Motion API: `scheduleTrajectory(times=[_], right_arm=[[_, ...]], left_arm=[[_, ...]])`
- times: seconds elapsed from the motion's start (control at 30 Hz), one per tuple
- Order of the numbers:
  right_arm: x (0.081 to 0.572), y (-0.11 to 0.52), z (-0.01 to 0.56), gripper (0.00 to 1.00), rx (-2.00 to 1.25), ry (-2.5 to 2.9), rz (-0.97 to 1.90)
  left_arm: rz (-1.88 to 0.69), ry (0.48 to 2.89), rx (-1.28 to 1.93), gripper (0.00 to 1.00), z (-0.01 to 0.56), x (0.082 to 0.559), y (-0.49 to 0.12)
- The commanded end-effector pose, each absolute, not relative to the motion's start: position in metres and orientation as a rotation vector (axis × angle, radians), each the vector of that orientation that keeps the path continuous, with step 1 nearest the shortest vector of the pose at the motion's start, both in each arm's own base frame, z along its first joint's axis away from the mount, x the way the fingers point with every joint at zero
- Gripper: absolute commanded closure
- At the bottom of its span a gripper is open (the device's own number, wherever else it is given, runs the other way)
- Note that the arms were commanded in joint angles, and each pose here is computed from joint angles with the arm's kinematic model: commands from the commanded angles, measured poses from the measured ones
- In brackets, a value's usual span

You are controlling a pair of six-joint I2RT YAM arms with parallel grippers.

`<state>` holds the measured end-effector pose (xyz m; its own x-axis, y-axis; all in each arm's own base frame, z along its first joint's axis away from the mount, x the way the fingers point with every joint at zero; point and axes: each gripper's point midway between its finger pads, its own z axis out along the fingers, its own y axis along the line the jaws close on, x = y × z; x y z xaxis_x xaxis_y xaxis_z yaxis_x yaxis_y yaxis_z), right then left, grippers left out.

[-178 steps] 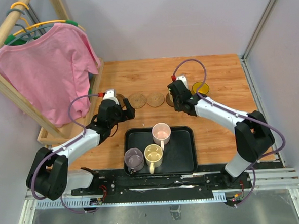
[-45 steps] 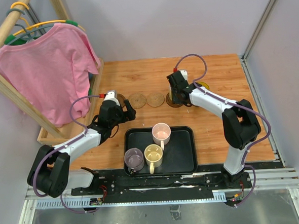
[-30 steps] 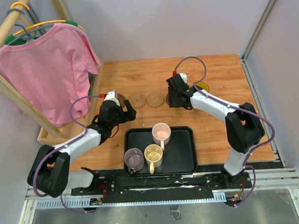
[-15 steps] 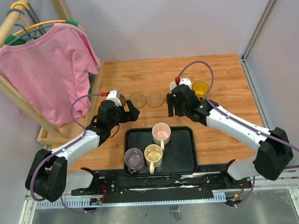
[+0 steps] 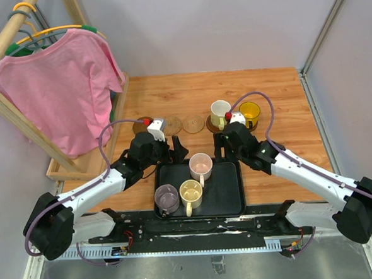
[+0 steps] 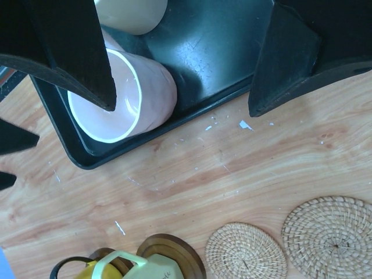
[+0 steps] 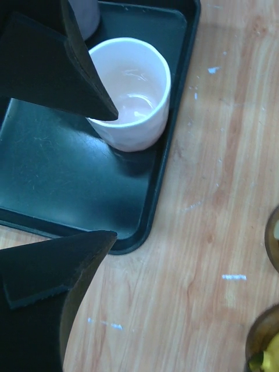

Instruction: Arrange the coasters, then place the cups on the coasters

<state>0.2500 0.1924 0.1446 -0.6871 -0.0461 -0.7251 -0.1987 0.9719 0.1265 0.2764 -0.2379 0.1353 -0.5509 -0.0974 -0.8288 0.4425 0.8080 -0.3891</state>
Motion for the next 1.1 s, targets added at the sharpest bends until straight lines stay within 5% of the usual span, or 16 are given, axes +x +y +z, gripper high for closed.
scheduleTrajectory(times=[0.0,0.53,1.07], right_arm=[[0.234,0.221,0.143,0.23,-0.251,2.320,0.414],[0.196,0.281,0.119,0.22,-0.473,2.357,0.518],[0.171,0.254,0.071,0.26,-0.464,2.547,0.286]], left_arm=[[-0.706,2.056,0.244,0.00,0.131,0.270,-0.235],[-0.630,2.061,0.158,0.00,0.122,0.265,-0.213],[-0.623,2.059,0.116,0.00,0.120,0.263,-0.208]])
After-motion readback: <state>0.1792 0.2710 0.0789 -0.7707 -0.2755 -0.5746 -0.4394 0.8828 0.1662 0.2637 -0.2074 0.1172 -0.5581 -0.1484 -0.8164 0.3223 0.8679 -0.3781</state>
